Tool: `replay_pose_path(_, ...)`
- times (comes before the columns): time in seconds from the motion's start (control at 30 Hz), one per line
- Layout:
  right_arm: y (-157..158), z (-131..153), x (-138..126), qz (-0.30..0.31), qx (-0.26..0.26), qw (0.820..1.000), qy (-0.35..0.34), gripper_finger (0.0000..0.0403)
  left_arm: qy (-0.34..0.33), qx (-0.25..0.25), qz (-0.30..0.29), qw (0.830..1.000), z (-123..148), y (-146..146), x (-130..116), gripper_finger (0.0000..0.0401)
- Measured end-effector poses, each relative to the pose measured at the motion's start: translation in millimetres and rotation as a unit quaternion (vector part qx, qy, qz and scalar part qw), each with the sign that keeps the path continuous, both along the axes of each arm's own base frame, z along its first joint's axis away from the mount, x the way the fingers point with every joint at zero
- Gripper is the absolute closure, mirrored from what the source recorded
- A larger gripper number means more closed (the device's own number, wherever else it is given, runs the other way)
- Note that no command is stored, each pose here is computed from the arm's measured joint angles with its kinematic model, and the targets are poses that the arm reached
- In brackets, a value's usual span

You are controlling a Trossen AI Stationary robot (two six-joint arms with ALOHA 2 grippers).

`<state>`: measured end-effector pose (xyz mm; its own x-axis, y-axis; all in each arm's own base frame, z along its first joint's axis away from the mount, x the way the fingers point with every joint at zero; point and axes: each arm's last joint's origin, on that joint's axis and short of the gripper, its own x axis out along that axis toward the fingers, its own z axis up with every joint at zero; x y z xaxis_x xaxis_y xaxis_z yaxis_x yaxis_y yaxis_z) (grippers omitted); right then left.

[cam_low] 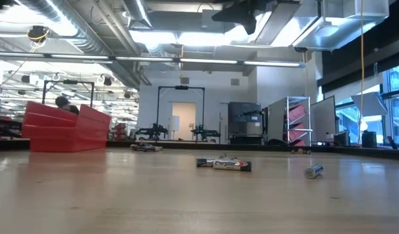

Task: Sort batteries
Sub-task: Put the small black battery into the bottom red bin

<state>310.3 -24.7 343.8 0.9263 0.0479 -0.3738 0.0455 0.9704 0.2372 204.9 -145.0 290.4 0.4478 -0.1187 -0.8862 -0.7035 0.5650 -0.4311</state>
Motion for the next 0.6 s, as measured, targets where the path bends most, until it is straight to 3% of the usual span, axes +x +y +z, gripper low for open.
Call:
replay_pose_path(0.13, 1.3, -4.0, -2.1, 0.011, 0.014, 1.0, 0.025, 0.0198, -0.02, 0.091, 0.011, 0.996, 6.3, 53.4, 18.5, 0.0256)
replay_pose_path(0.3, 2.6, -12.4, -6.5, 0.016, 0.045, 0.996, 0.075, 0.0198, 0.01, 0.179, 0.008, 0.984, -2.9, 130.7, 47.8, 0.0289)
replay_pose_path(0.5, 2.3, -16.0, -13.1, -0.019, 0.079, 0.99, 0.112, 0.0198, 0.034, 0.243, 0.015, 0.969, -20.8, 214.0, 68.1, 0.0303)
replay_pose_path(0.6, 1.6, -12.8, -16.2, -0.047, 0.094, 0.989, 0.108, 0.0198, 0.038, 0.25, -0.024, 0.967, -35.5, 244.9, 76.8, 0.0288)
